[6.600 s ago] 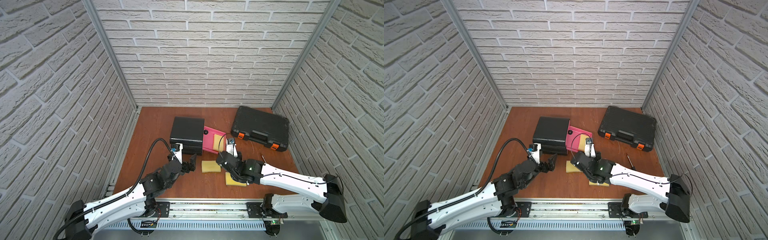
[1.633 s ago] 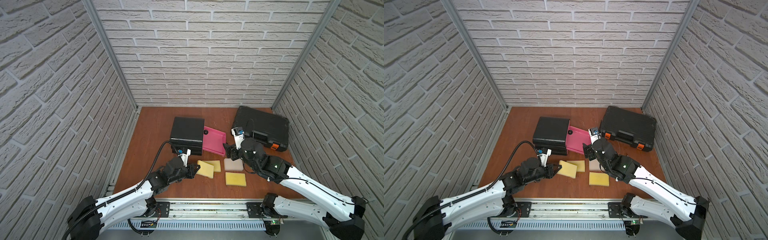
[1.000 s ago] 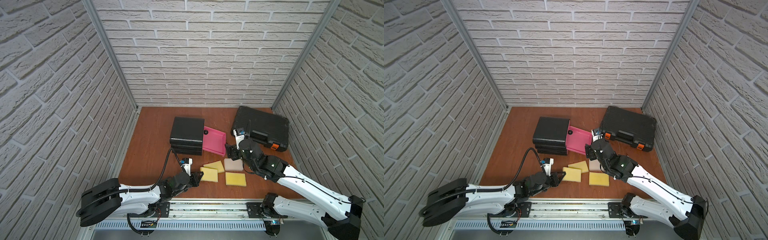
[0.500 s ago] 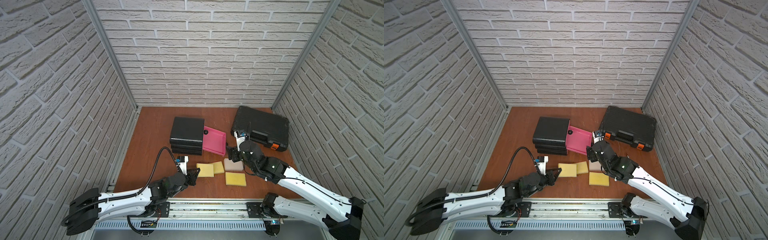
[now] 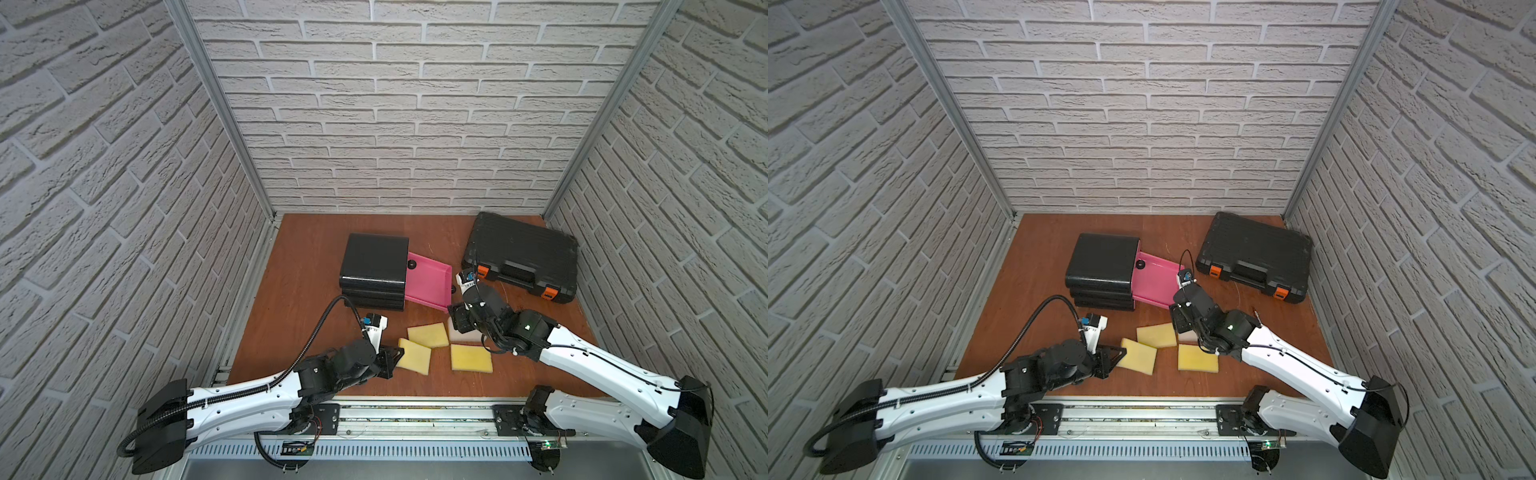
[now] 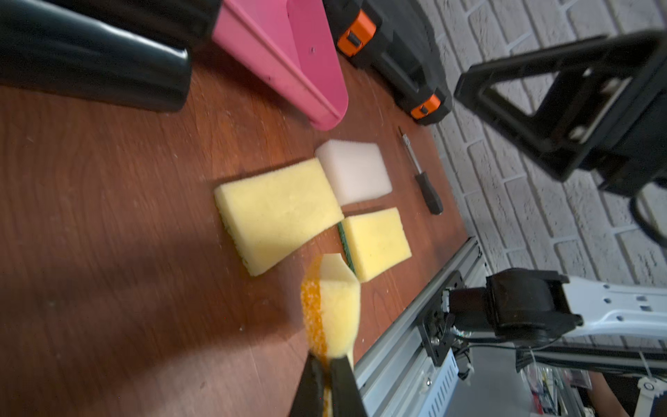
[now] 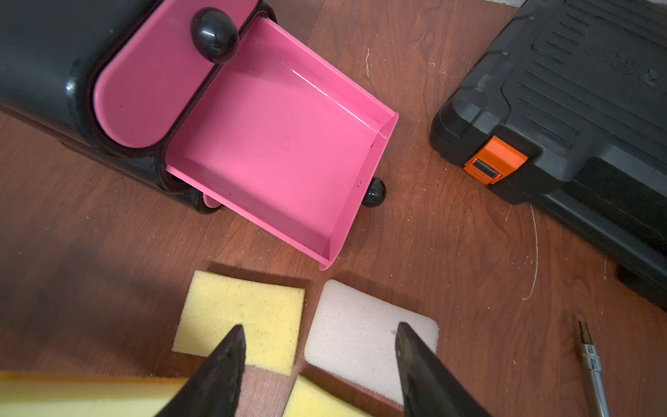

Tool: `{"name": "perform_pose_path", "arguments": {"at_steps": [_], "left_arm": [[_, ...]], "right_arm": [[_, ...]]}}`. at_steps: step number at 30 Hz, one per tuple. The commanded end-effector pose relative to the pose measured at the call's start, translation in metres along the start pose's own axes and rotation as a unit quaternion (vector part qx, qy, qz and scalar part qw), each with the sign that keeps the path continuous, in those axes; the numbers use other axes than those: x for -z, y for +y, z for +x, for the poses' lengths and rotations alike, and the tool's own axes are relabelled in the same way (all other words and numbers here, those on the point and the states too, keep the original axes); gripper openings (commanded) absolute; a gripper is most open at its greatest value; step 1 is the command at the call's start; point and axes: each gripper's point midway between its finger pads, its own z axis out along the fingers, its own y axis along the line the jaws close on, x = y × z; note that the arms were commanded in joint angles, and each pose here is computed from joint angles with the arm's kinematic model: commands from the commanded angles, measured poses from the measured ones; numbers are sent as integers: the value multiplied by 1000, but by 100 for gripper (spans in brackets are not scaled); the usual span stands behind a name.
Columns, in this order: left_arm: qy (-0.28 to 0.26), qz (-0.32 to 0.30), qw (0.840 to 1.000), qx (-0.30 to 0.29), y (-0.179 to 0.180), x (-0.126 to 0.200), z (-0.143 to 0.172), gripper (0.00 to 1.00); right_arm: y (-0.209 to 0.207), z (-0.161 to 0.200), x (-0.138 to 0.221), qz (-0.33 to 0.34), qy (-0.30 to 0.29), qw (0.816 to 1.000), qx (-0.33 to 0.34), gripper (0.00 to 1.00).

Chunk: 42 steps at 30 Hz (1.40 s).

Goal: Take the sponge out of the drawer
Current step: Place the sponge at the center of the board.

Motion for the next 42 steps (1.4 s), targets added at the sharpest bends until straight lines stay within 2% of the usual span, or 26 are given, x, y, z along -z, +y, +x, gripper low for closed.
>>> {"name": "perform_pose_path", "arguments": {"at_steps": [1,8,13,26,36,42], "left_arm": [[39,9,999,14,-5,-4,13,0],[24,-34,998,43,25,-9,18,0],[3,-68,997,41,40,-9,10,0],[-27,-86,995,43,53,-4,-10,0],[-9,-6,998,67,20,-9,2,0],[-30,19,997,71,10,-21,2,0]], "right_arm": [[-3,-1,4,4,-10,1000,-11,66],[0,0,-1,2,-2,1000,-7,66],[-1,0,0,3,-3,1000,-7,66],[-5,1,-1,15,-2,1000,-5,66],[-6,1,-3,23,0,1000,1,66],[-7,2,-3,25,1,1000,2,66]]}}
